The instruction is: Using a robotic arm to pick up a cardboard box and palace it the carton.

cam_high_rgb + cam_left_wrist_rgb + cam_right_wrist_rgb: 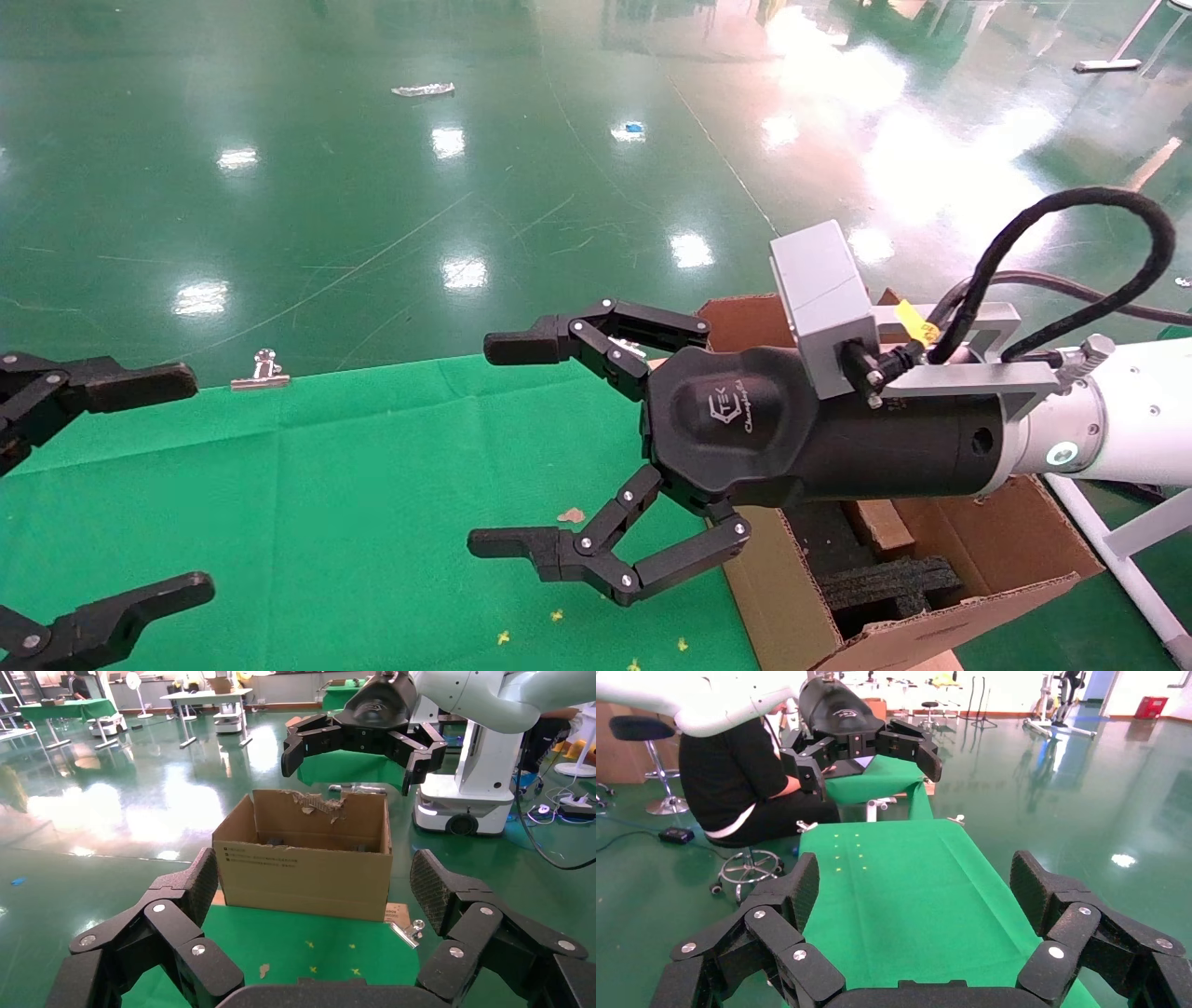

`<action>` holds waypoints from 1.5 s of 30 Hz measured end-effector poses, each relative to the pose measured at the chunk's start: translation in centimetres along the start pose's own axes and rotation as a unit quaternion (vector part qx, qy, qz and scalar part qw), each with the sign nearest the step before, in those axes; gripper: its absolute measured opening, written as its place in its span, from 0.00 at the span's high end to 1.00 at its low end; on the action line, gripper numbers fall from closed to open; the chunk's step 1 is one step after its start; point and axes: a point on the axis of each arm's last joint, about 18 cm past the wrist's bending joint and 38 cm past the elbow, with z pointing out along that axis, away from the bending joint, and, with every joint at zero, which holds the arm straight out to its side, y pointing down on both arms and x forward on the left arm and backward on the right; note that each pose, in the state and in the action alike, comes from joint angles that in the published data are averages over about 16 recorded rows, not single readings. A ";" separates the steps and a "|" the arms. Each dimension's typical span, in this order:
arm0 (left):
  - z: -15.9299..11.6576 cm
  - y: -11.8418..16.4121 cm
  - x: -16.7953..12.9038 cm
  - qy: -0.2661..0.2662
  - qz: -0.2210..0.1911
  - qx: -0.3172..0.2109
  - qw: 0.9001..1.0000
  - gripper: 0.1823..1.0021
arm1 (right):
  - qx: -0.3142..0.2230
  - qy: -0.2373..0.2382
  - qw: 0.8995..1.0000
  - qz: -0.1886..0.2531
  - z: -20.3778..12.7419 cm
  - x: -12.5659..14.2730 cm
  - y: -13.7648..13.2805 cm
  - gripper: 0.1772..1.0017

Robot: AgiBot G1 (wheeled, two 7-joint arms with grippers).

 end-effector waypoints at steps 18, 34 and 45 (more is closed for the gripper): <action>0.0 0.0 0.0 0.000 0.000 0.000 1.000 0.00 | -0.001 0.001 1.000 0.001 0.0 0.0 0.0 0.00; 0.0 0.0 0.0 0.000 0.000 0.000 1.000 0.00 | -0.002 0.001 1.000 0.001 0.0 0.1 0.0 0.00; 0.0 0.0 0.0 0.000 0.000 0.000 1.000 0.00 | -0.002 0.001 1.000 0.001 0.0 0.1 0.0 0.00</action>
